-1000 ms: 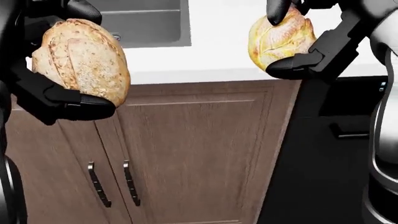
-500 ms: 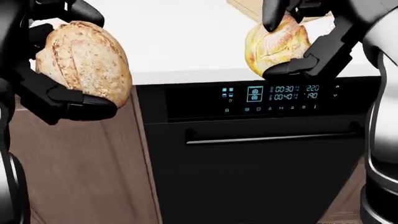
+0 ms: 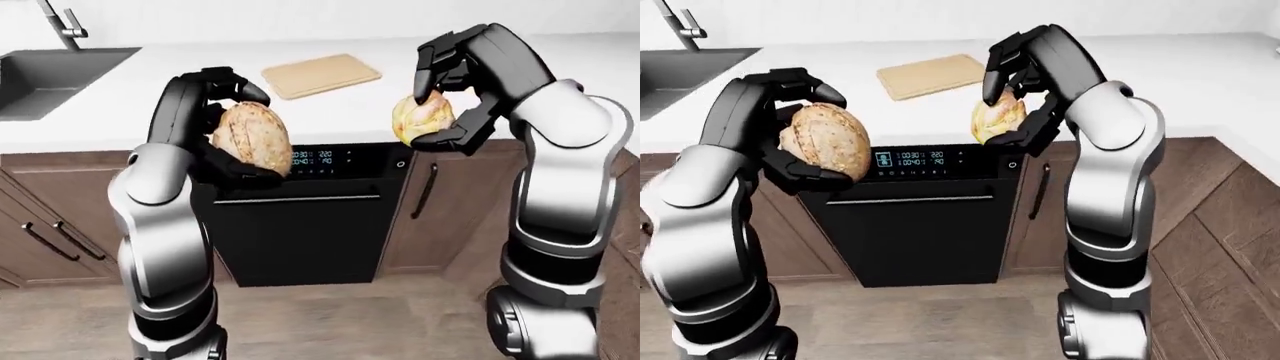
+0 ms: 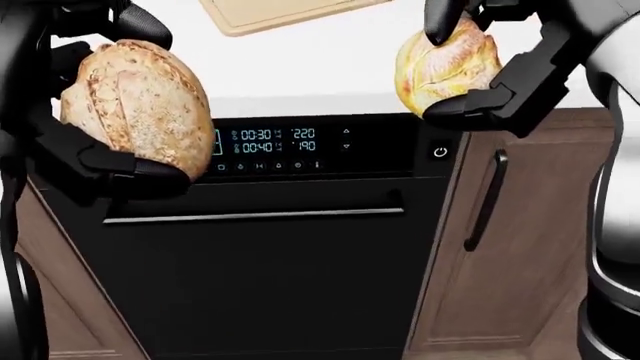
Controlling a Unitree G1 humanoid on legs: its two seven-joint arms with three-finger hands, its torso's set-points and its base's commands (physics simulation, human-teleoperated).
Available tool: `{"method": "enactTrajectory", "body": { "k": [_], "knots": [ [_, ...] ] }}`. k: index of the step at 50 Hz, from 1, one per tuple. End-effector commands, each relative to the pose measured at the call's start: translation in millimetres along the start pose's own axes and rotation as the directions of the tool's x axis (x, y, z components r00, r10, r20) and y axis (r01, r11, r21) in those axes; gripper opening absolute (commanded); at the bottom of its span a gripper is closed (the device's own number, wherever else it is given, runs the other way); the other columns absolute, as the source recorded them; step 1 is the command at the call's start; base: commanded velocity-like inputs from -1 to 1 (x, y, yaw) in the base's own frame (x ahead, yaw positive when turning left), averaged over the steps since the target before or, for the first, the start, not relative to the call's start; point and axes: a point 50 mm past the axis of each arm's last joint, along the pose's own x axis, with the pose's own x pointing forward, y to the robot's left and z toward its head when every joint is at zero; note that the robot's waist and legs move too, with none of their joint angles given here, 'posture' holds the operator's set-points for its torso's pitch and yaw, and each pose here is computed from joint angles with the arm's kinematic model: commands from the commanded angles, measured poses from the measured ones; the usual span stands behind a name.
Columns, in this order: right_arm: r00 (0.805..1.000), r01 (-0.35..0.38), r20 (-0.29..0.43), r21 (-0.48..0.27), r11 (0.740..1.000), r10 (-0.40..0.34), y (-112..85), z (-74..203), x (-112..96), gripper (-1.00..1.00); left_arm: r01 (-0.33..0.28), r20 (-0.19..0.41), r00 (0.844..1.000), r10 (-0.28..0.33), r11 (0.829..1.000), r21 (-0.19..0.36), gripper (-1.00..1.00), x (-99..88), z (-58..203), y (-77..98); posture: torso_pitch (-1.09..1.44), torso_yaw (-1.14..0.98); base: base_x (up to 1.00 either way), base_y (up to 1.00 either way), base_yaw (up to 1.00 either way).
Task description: Place all breads on the cutting board.
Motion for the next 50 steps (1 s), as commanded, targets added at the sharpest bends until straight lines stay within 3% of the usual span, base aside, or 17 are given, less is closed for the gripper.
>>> {"method": "enactTrajectory", "body": {
  "k": [1,20,40,50],
  "knots": [
    [0.996,0.067,0.062,-0.032,0.997,-0.065,-13.1,13,-4,-1.00,-0.033,0.094,0.995,0.032,0.999,0.010,-1.00,-3.5,18,5.1,0.00,0.00,0.00,0.00,0.00],
    [0.991,0.105,0.083,-0.003,0.995,-0.104,-21.4,23,-5,-1.00,-0.034,0.117,0.993,0.032,0.999,0.010,-1.00,-0.5,29,6.4,0.00,0.00,0.00,0.03,0.36],
    [0.991,0.096,0.099,-0.006,0.995,-0.095,-16.9,24,-3,-1.00,-0.035,0.119,0.992,0.034,0.999,0.006,-1.00,-3.3,27,10.0,0.00,0.00,0.53,0.04,0.00],
    [0.990,0.099,0.100,-0.001,0.995,-0.098,-18.1,25,-3,-1.00,-0.037,0.123,0.992,0.036,0.999,0.007,-1.00,-4.3,30,11.1,0.00,0.00,0.00,0.00,0.98]
  ]
}}
